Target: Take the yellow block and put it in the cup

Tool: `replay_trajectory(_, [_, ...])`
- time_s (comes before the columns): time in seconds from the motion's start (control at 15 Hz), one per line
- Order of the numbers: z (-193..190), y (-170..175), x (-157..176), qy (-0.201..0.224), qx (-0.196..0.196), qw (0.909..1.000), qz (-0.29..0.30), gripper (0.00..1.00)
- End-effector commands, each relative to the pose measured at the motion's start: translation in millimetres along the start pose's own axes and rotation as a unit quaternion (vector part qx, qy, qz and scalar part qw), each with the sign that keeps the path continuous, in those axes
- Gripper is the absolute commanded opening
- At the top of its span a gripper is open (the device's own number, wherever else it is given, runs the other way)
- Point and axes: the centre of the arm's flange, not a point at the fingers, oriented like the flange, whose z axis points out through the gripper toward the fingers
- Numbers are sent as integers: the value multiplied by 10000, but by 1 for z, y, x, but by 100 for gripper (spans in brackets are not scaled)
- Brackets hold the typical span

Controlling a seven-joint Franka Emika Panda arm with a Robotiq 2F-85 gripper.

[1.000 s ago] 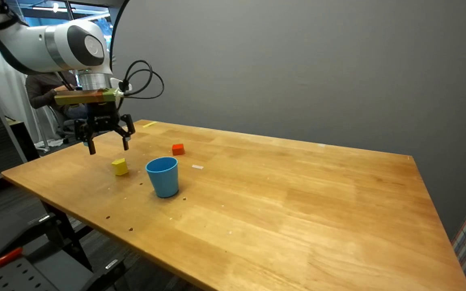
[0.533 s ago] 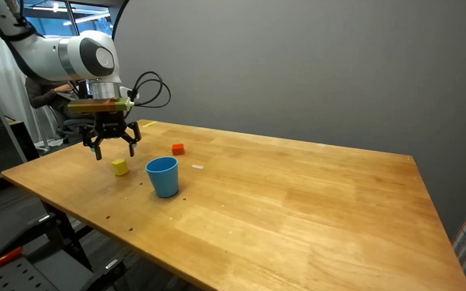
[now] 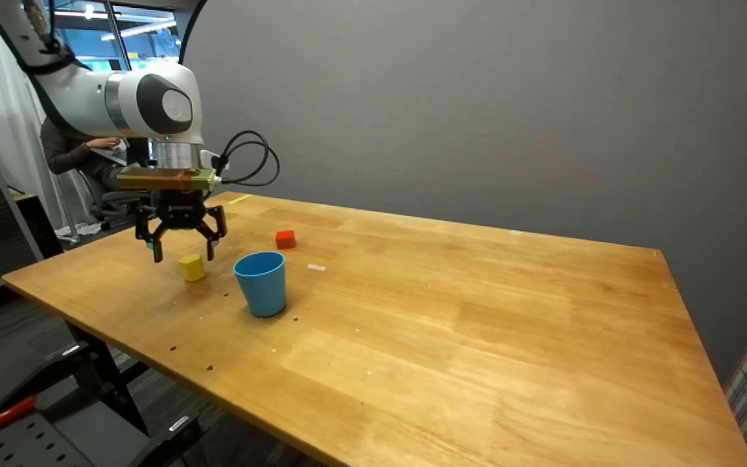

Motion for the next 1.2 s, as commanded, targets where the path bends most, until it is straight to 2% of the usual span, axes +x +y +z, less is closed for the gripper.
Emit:
replay_trajectory(0.0, [6, 5, 5, 86, 120, 9998, -91, 68])
replay_trajectory(0.2, [14, 3, 4, 90, 98, 9998, -137, 41])
replay_trajectory(0.4, [18, 4, 7, 81, 107, 9998, -134, 19])
replay_trajectory(0.67, [-18, 20, -1, 296, -303, 9990, 157, 23])
replay_trajectory(0.8, [-52, 45, -13, 571, -632, 9948, 564, 23])
replay_trajectory(1.0, [-99, 82, -44, 827, -952, 9844, 1226, 23])
replay_trajectory(1.13, [-123, 104, -72, 913, -1106, 9739, 1757, 23])
